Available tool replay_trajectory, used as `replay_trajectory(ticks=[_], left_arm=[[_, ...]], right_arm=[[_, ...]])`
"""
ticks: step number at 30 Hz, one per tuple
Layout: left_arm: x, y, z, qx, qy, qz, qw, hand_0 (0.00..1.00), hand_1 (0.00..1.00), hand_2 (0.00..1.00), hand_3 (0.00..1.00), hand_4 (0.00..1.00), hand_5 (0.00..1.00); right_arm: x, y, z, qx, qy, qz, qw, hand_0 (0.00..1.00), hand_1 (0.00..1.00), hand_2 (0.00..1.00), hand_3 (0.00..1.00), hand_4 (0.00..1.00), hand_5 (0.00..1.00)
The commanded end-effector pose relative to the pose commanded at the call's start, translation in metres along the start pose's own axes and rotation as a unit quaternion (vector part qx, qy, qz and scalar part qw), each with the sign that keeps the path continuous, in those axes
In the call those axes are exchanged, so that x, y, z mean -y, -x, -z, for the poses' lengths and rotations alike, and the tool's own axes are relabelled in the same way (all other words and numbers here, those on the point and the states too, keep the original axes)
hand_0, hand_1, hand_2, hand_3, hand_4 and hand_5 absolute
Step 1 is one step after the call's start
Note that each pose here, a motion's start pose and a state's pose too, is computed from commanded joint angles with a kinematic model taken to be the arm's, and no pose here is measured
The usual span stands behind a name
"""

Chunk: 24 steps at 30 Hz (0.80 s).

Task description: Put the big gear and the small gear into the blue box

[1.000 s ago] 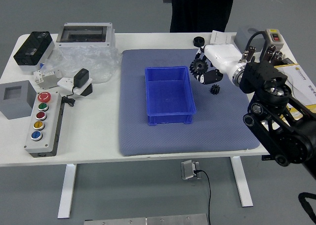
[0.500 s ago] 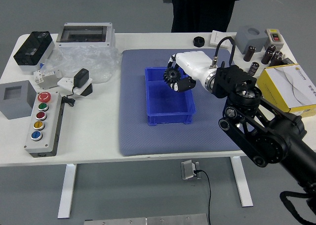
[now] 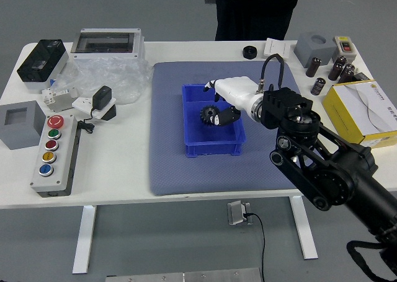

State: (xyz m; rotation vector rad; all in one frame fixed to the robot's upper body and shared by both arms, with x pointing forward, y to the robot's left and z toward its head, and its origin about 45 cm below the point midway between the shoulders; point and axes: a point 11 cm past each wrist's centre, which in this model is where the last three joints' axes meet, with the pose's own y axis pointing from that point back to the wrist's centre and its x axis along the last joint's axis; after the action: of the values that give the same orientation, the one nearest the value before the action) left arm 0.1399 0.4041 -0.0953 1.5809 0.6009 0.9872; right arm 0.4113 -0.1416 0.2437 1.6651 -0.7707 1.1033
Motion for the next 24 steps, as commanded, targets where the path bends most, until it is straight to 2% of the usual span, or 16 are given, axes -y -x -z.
replay_trajectory(ticks=[7,8,13,14,19,20,24], left_arm=[[0.0,0.0,-0.001,-0.002,0.002,0.0,1.0,0.778,0.744,0.732,0.67,0.548,0.247],[0.0,-0.001,-0.001,-0.003,0.002,-0.001,1.0,0.779,0.744,0.732,0.67,0.547,0.253],[0.0,-0.002,-0.001,-0.006,0.003,-0.001,1.0,0.779,0.744,0.732,0.67,0.547,0.253],[0.0,-0.002,-0.001,-0.007,0.003,-0.002,1.0,0.778,0.745,0.731,0.67,0.544,0.254],[0.0,-0.003,-0.001,-0.009,0.003,-0.003,1.0,0.778,0.745,0.731,0.67,0.544,0.254],[-0.001,-0.003,-0.002,-0.009,0.003,-0.003,1.0,0.778,0.745,0.733,0.671,0.545,0.252],[-0.001,-0.003,-0.003,-0.01,0.005,-0.002,1.0,0.778,0.745,0.733,0.671,0.545,0.252]], right_arm=[[-0.002,-0.004,-0.005,0.003,0.004,-0.007,1.0,0.793,0.708,0.847,0.96,0.807,0.301],[-0.003,-0.006,-0.008,0.005,0.007,-0.011,1.0,0.772,0.689,0.806,0.9,0.809,0.303],[-0.009,-0.014,-0.034,0.011,0.032,-0.031,0.999,0.772,0.689,0.806,0.9,0.809,0.303],[-0.01,-0.015,-0.042,0.012,0.04,-0.033,0.999,0.724,0.624,0.734,0.765,0.796,0.295],[-0.014,-0.015,-0.076,0.009,0.076,-0.032,0.997,0.724,0.624,0.734,0.765,0.796,0.295],[-0.014,-0.014,-0.081,0.008,0.082,-0.031,0.996,0.692,0.581,0.71,0.649,0.769,0.279],[-0.013,-0.008,-0.098,0.006,0.101,-0.022,0.995,0.692,0.581,0.71,0.649,0.769,0.279]])
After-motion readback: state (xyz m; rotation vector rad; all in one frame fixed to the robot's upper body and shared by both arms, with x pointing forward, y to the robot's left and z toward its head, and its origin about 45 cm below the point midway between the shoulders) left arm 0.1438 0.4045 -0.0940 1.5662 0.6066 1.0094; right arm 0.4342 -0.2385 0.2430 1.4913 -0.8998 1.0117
